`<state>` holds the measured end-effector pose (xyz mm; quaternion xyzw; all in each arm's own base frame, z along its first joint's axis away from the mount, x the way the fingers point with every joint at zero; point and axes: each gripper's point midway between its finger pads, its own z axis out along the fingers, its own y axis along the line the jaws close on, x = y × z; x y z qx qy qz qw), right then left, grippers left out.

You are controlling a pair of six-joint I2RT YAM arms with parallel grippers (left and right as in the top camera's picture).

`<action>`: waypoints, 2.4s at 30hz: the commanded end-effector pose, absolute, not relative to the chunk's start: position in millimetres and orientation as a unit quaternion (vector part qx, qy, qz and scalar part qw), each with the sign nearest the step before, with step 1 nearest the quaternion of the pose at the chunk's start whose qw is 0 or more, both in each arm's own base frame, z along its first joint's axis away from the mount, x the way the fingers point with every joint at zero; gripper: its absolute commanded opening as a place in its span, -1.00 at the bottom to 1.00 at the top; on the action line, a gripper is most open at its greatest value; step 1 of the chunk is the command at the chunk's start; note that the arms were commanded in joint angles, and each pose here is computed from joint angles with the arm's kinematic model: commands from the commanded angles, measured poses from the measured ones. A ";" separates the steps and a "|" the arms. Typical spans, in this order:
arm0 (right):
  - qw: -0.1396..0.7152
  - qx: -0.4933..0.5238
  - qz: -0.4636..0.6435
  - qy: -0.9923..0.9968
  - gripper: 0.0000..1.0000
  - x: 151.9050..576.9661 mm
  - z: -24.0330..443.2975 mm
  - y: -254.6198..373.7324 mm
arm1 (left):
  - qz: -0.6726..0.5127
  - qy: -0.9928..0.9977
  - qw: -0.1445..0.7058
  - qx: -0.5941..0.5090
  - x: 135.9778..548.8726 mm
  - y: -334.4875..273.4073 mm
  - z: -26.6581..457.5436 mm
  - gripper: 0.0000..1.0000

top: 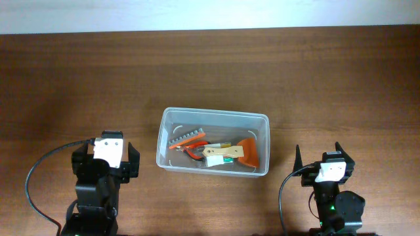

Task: Pack container

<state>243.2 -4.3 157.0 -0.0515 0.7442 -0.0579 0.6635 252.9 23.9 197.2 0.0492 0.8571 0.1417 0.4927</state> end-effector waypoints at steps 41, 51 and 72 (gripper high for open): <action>0.664 -0.044 -0.056 0.744 0.98 243.4 154.5 -4.9 | 0.050 0.718 0.687 -0.101 242.3 30.6 162.7 0.99; 0.664 -0.045 -0.055 0.744 0.98 243.4 154.5 -4.8 | 0.014 0.731 0.682 -0.010 245.9 1.6 158.6 0.98; 0.664 -0.045 -0.055 0.744 0.97 243.4 154.5 -4.8 | 0.013 0.731 0.682 -0.009 245.9 1.2 158.8 0.99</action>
